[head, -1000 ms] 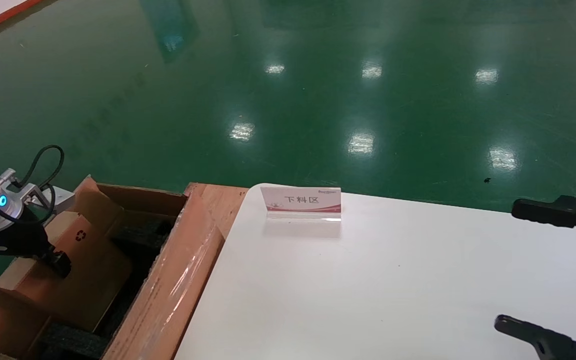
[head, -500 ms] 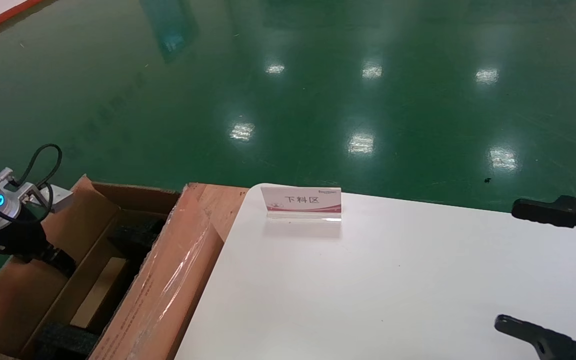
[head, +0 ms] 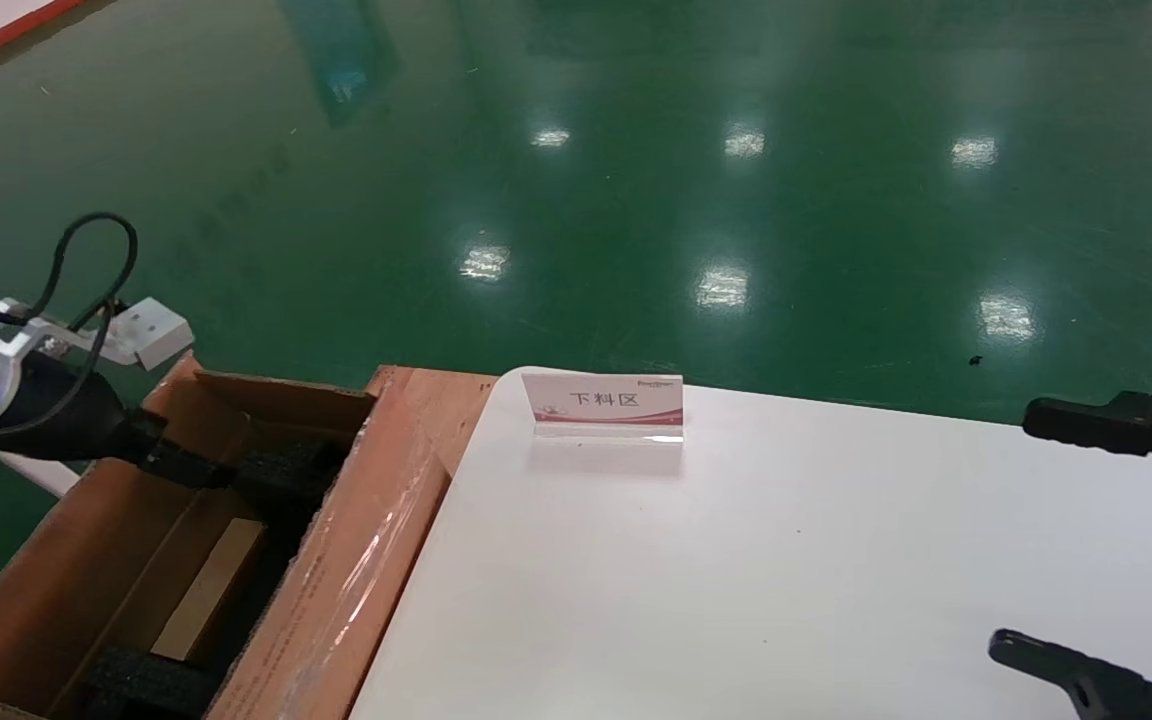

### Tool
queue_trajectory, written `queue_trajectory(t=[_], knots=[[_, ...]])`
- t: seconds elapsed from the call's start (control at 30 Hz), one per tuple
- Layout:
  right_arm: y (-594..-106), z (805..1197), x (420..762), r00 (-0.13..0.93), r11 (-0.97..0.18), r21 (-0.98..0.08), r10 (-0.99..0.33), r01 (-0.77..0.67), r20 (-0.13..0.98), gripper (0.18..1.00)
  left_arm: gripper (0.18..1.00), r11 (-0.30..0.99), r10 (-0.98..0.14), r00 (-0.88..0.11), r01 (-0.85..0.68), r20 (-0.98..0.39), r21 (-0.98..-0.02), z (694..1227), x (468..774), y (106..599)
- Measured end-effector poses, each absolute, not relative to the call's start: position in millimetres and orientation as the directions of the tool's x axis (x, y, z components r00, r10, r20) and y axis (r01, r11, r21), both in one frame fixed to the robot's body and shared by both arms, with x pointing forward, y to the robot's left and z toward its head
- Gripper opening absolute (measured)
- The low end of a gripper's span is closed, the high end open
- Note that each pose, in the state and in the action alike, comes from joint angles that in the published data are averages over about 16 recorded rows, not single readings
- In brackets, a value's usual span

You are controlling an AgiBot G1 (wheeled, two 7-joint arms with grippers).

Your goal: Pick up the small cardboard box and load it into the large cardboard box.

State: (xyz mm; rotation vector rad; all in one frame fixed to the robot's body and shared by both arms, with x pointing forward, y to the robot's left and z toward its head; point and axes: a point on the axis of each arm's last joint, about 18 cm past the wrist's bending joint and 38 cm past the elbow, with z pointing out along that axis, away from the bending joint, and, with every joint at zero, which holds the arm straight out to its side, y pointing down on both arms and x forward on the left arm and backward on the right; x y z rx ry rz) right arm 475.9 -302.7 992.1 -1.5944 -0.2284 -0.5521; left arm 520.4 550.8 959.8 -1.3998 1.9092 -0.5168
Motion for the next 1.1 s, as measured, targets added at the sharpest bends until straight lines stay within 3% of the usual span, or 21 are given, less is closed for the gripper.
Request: queue_trajectory(t=[0.5,1.1], knots=[[-303,992,476,0.861,-0.111,-0.879,-0.18,0.463,0.476,1.001,1.001,0.469,-0.87,-0.356,-0.385,-0.341,-0.795,991,481,504],[-303,992,476,0.861,-0.111,-0.879,-0.18,0.463,0.476,1.001,1.001,0.605,-0.701,-0.589,-0.192,-0.403,-0.772,1016,495,437]])
